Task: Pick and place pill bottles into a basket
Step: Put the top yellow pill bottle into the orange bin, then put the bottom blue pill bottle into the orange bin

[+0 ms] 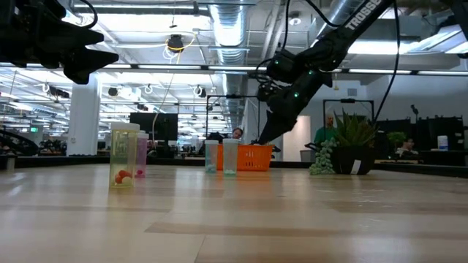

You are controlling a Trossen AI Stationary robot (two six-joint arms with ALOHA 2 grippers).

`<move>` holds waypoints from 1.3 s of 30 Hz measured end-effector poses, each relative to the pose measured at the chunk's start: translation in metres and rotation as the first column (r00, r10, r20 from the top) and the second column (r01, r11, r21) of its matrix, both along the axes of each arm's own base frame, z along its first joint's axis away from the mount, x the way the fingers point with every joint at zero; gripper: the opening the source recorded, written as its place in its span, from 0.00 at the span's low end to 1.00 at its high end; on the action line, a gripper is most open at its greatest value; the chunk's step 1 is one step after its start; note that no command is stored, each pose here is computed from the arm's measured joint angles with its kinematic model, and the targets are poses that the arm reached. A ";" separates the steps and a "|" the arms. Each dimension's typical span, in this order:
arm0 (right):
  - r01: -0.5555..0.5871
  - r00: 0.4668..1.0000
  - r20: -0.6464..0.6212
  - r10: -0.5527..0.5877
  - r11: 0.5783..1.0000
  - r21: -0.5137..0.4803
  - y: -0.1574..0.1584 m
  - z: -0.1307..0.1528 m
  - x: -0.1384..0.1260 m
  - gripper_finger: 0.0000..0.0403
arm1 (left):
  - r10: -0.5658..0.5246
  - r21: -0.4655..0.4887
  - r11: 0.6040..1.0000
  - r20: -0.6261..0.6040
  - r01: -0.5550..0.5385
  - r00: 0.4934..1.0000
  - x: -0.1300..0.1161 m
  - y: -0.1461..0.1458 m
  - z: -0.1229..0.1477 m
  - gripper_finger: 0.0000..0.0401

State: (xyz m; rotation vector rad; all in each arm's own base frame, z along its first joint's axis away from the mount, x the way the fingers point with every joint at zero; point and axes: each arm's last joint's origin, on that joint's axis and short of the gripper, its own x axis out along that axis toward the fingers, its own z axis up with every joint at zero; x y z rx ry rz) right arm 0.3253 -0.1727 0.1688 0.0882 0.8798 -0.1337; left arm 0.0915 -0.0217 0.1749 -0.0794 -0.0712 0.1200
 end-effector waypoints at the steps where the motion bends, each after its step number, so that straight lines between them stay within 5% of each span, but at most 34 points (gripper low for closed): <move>1: 0.004 1.000 -0.006 -0.004 1.000 0.005 0.000 0.000 -0.001 0.31 | 0.000 0.000 1.000 0.000 0.000 1.000 0.000 0.000 0.000 0.69; 13: 0.011 1.000 -0.012 -0.011 1.000 0.016 0.000 -0.001 -0.001 0.33 | 0.000 0.000 1.000 0.000 0.000 1.000 0.000 0.000 0.000 0.69; 26: 0.021 1.000 0.017 -0.021 1.000 0.003 -0.001 0.002 0.001 0.46 | 0.000 0.000 1.000 0.000 0.000 1.000 0.000 0.000 0.000 0.69; 34: -0.015 1.000 -0.021 0.015 1.000 0.009 0.000 0.046 0.016 0.49 | 0.000 0.000 1.000 0.000 0.000 1.000 0.000 0.000 0.000 0.69; 39: -0.130 0.991 -0.027 0.130 0.991 -0.002 0.031 0.070 0.036 0.48 | -0.001 0.000 1.000 0.000 0.001 1.000 0.000 0.000 0.000 0.69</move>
